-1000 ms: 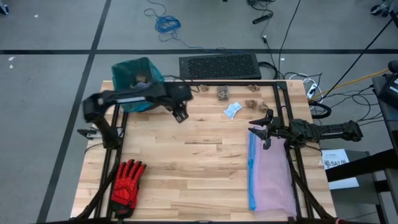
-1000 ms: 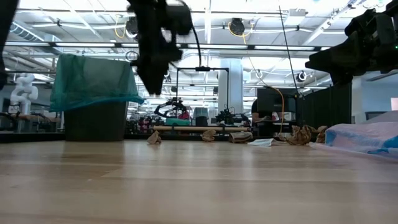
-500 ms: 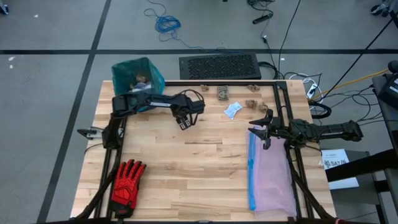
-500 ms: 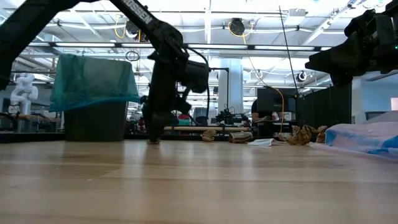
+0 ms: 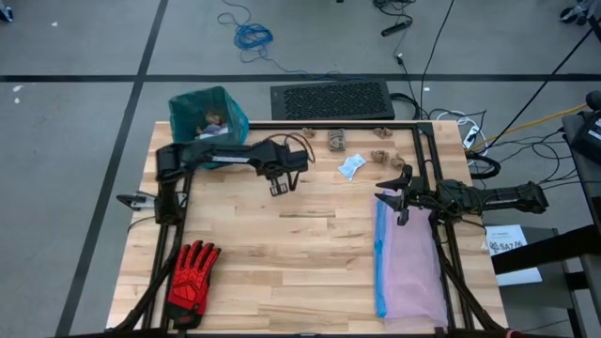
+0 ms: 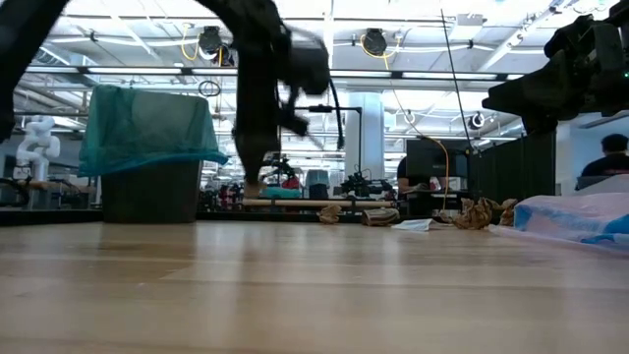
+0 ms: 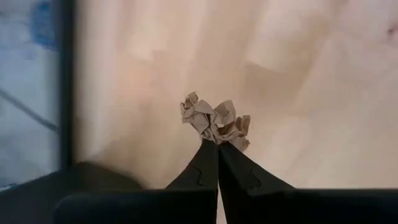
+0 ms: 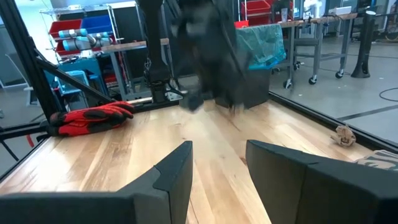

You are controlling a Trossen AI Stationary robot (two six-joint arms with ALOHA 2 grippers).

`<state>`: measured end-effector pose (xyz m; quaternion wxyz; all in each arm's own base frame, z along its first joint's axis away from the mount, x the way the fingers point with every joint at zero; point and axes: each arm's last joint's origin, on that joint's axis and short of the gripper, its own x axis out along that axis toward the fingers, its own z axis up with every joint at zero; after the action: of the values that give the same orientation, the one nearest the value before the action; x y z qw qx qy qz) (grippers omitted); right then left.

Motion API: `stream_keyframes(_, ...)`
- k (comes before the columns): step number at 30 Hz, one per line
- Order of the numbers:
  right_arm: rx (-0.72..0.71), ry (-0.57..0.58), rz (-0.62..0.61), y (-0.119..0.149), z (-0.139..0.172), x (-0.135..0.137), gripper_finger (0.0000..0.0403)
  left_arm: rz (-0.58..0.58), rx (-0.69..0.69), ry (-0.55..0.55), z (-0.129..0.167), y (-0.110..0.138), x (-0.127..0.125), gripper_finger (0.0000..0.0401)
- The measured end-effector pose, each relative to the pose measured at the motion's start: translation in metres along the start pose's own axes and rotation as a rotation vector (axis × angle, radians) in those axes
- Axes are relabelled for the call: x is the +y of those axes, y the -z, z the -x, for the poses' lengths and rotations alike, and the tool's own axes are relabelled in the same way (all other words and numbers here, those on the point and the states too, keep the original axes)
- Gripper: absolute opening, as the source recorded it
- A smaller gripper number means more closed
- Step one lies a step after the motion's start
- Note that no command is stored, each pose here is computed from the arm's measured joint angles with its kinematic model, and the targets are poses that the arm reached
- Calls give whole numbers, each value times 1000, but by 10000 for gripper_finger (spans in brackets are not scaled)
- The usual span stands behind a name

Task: Place trash/remove bag and relplace
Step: Put the brown napkin in the trash bin, then move the trash bin to the center of the table

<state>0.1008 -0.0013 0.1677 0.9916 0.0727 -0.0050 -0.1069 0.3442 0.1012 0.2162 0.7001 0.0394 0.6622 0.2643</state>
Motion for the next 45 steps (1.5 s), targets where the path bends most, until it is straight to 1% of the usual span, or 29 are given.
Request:
stream_keyframes(3, -2, 0, 2, 0, 0, 0, 144, 66, -83, -116, 48, 13, 21, 2)
stream_keyframes(6, -6, -1, 3, -1, 0, 0, 144, 174, -159, -237, 96, 35, 49, 1)
stream_keyframes(8, -13, -2, 0, -1, 0, 0, 144, 268, -217, -292, 125, 51, 70, 1)
stream_keyframes(11, -35, -5, -7, -3, 0, 0, 144, 395, -278, -325, 157, 76, 101, 1)
stream_keyframes(14, -45, -7, -11, -4, 0, 1, 144, 492, -282, -350, 169, 97, 128, 1)
stream_keyframes(17, -47, -7, -8, -5, 0, 1, 144, 543, -174, -364, 159, 109, 150, 0)
stream_keyframes(20, -63, -9, -12, -6, 0, 1, 144, 583, -59, -344, 142, 118, 171, 0)
stream_keyframes(22, -86, -12, -7, -8, 0, 1, 144, 544, -15, -326, 132, 120, 180, 0)
stream_keyframes(26, -110, -13, 14, -11, 1, 1, 144, 450, 23, -326, 117, 114, 192, 10)
stream_keyframes(28, -115, -13, 23, -11, 1, 1, 144, 418, 50, -319, 109, 110, 195, 23)
stream_keyframes(29, -116, -13, 25, -11, 1, 1, 144, 404, 62, -298, 105, 107, 195, 33)
stream_keyframes(31, -116, -13, 36, -11, 1, 1, 144, 375, 102, -272, 97, 104, 195, 54)
stream_keyframes(33, -116, -12, 47, -11, 1, 1, 144, 363, 131, -269, 90, 100, 195, 78)
stream_keyframes(34, -116, -12, 48, -11, 1, 1, 144, 360, 149, -288, 87, 99, 196, 90)
stream_keyframes(38, -116, -12, 50, -11, 1, 1, 144, 341, 229, -452, 83, 101, 202, 133)
stream_keyframes(39, -116, -12, 50, -11, 1, 1, 144, 342, 238, -473, 83, 102, 203, 140)
stream_keyframes(42, -115, -12, 48, -11, 1, 1, 144, 403, 243, -482, 80, 104, 207, 148)
stream_keyframes(45, -115, -12, 44, -11, 1, 1, 144, 482, 255, -451, 76, 108, 211, 139)
